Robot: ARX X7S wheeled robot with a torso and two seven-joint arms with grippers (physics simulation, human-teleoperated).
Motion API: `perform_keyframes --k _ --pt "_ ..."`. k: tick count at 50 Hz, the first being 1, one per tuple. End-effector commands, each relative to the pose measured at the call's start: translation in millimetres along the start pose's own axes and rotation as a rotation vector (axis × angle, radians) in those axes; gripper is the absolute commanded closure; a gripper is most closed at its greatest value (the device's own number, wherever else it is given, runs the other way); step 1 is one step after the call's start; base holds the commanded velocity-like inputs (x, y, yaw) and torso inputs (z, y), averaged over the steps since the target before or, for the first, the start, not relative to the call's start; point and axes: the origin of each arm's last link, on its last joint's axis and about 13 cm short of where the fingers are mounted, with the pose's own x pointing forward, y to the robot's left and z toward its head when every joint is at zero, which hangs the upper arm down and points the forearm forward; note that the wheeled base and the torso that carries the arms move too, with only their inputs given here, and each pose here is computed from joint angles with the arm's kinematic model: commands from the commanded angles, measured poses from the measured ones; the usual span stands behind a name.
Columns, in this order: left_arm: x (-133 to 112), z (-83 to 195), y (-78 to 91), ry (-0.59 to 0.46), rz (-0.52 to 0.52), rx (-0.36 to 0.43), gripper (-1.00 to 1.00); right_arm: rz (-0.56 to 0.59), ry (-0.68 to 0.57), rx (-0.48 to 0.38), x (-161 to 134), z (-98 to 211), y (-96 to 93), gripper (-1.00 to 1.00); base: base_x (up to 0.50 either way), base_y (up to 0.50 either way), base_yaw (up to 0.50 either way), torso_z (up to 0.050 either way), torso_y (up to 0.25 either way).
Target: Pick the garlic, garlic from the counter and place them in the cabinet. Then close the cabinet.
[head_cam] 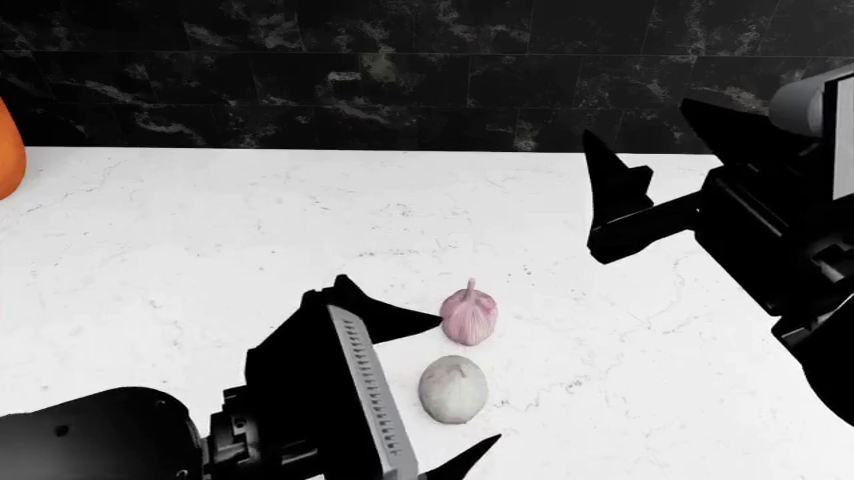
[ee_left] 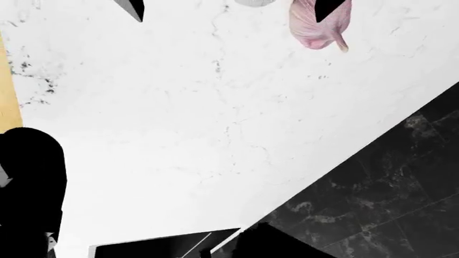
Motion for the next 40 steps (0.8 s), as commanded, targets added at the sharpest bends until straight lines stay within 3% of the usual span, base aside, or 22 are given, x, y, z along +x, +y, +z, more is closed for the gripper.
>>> perform_keyframes --k 1,40 --pt "11 -13 -0.5 0.032 -0.016 -0.022 -1.0 -0.003 0.0 0.002 0 -1 -0.5 -1.0 0.0 0.0 0.0 0.0 0.0" --pt "28 -41 14.1 0.126 0.056 -0.092 -1.0 -0.005 0.002 0.002 0 -3 -0.9 -1.0 0.0 0.0 0.0 0.0 0.0"
